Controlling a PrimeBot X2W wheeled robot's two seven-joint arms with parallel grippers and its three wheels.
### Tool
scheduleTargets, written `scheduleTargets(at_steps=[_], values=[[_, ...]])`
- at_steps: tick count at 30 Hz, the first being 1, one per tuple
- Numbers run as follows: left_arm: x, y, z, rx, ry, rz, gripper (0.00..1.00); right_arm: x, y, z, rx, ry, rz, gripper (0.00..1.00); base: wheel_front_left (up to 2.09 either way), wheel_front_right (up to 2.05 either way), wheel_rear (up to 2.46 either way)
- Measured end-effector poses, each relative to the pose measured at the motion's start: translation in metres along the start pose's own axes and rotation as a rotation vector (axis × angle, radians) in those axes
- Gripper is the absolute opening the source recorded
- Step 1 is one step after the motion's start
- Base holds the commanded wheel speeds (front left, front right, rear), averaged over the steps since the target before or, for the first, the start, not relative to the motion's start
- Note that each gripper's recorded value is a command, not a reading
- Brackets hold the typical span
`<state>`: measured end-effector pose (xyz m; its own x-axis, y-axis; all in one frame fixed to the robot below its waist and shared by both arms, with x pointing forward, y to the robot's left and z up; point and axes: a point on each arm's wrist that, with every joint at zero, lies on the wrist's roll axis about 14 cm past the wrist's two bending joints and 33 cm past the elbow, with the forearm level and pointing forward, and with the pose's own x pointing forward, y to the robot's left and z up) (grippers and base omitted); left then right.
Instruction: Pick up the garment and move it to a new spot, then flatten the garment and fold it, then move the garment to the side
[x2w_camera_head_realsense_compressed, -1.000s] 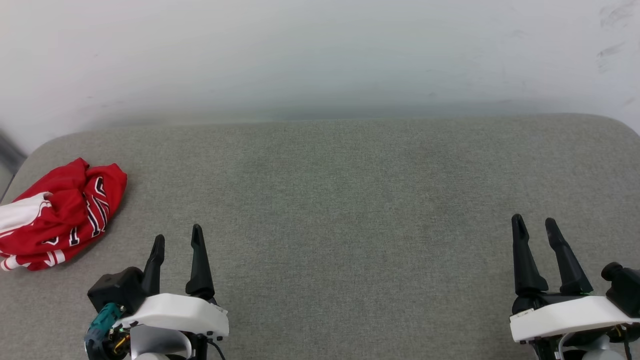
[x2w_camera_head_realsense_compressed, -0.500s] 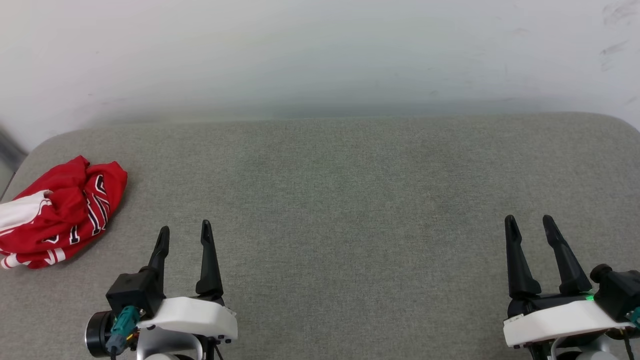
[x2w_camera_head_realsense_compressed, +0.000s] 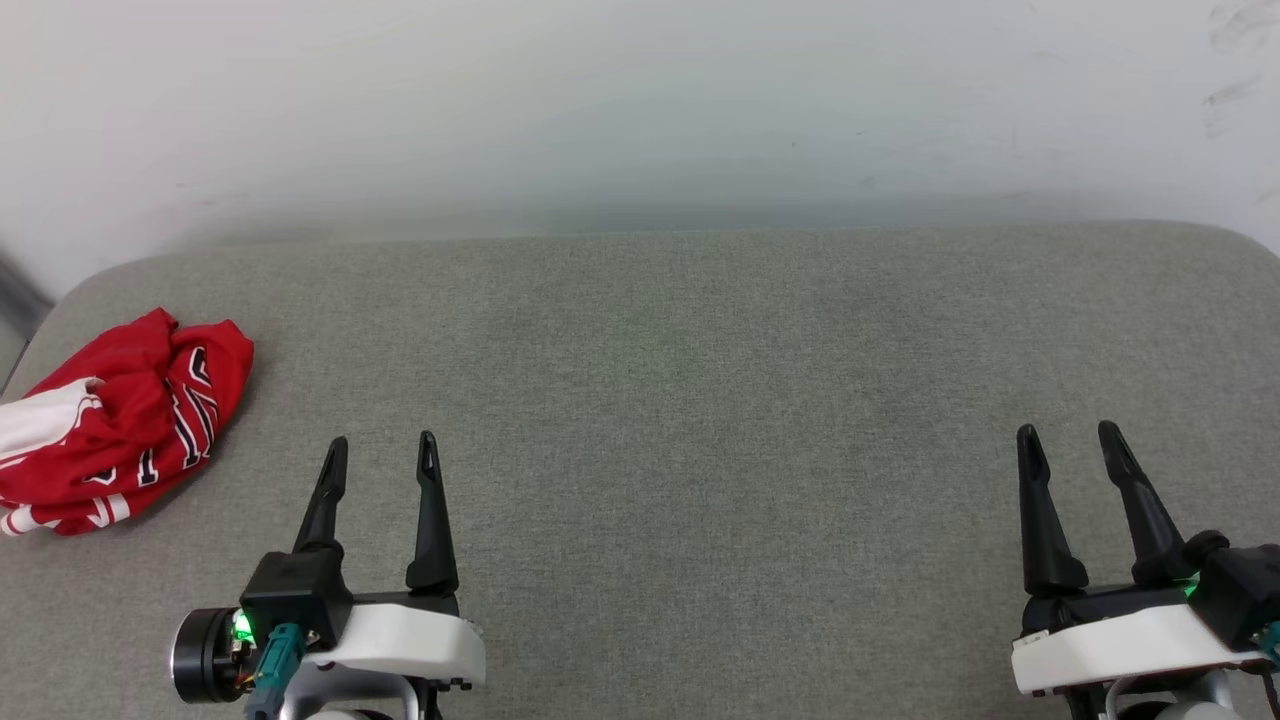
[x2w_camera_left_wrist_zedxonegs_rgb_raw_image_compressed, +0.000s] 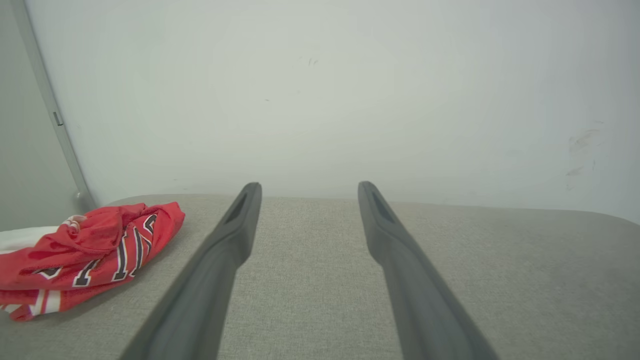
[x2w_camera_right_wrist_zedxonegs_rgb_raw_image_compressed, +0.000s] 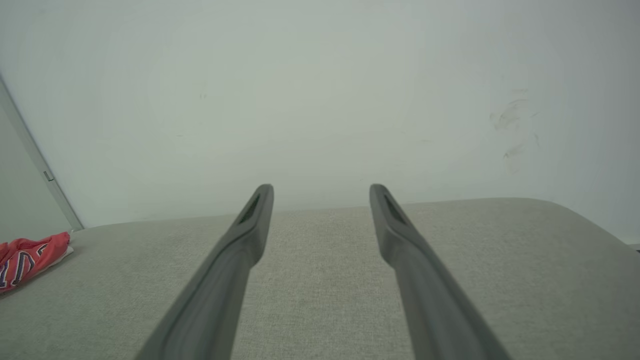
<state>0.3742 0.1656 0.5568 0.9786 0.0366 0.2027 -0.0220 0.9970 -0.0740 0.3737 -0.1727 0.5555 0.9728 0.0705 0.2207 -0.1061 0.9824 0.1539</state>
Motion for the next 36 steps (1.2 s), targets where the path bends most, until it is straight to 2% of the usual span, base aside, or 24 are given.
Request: scheduleTargets(at_steps=[18,36], values=[[-0.006,-0.005,-0.001,0.114,-0.032,-0.030,1.00,-0.004,0.003,-0.001,-0.081,-0.013,0.020,1.00,0.00,0.00,0.00],[-0.009,0.001,-0.009,0.098,-0.003,-0.019,1.00,-0.007,-0.001,-0.011,-0.051,0.017,0.003,1.00,0.00,0.00,0.00]])
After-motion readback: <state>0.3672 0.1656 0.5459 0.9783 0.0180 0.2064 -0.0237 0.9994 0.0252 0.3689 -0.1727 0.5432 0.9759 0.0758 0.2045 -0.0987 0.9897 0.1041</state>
